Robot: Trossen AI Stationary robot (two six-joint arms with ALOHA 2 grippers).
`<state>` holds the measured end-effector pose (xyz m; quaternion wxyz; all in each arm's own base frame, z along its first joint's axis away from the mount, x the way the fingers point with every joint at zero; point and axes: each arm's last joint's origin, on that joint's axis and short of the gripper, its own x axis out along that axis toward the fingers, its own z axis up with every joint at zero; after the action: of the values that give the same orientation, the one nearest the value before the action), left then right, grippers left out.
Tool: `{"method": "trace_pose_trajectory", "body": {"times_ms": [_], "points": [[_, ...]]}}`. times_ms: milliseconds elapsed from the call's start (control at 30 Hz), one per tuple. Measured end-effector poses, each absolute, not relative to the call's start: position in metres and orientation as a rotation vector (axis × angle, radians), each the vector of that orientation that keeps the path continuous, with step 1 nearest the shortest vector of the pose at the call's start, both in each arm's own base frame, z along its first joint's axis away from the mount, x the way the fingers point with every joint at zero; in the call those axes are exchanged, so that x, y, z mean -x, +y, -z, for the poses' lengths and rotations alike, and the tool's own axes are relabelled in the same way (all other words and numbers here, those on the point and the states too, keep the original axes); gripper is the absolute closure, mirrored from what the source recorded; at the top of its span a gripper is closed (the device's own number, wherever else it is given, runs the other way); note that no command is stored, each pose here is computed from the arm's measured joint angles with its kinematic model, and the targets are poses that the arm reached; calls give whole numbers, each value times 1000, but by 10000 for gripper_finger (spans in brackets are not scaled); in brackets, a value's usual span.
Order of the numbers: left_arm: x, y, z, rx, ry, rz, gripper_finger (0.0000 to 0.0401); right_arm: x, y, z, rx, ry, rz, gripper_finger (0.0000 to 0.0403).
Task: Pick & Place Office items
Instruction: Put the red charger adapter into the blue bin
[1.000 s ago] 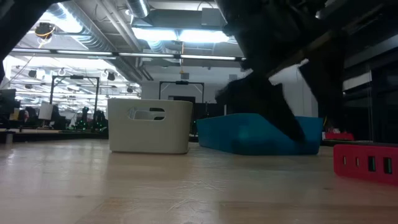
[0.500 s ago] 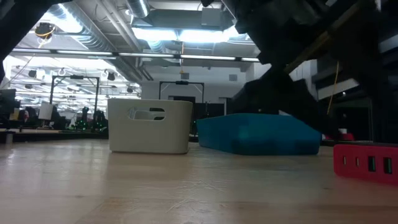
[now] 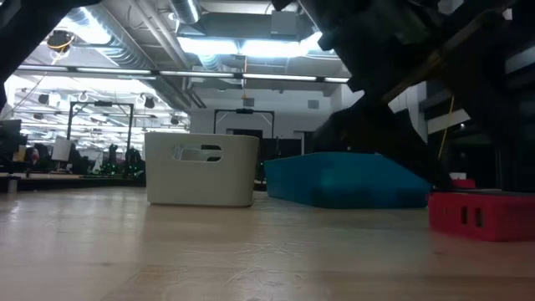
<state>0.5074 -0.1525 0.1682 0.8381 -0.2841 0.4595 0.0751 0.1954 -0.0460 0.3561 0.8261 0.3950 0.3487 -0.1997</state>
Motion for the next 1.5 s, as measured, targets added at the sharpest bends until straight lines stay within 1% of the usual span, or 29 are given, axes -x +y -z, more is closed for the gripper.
{"method": "trace_pose_trajectory", "body": {"times_ms": [133, 267, 400, 500, 767, 1000, 1100, 1200, 1267, 1400, 1500], "points": [[-509, -152, -173, 578, 951, -163, 164, -195, -46, -356, -840, 741, 421, 108], [-504, -147, -164, 559, 1012, -167, 154, -195, -46, -356, -841, 743, 417, 108], [-498, -142, -148, 574, 1075, -145, 154, -195, -46, -356, -835, 744, 414, 108], [-493, -143, -138, 548, 1131, -161, 157, -195, -46, -356, -834, 745, 414, 108], [-487, -140, -136, 529, 1204, -189, 157, -195, -46, -356, -819, 754, 406, 108], [-476, -143, -154, 501, 1185, -275, 157, -195, -45, -356, -817, 759, 386, 108], [-478, -141, -175, 403, 1094, -225, 157, -195, -45, -356, -811, 756, 380, 108], [-479, -141, -197, 242, 1009, -145, 154, -196, -45, -357, -809, 748, 375, 108], [-477, -142, -205, 127, 994, -84, 150, -196, -45, -357, -810, 744, 371, 108], [-477, -143, -226, -165, 975, 104, 144, -198, -46, -358, -808, 725, 363, 108], [-473, -141, -225, -408, 1001, 243, 143, -200, -46, -361, -797, 689, 345, 108]]}}
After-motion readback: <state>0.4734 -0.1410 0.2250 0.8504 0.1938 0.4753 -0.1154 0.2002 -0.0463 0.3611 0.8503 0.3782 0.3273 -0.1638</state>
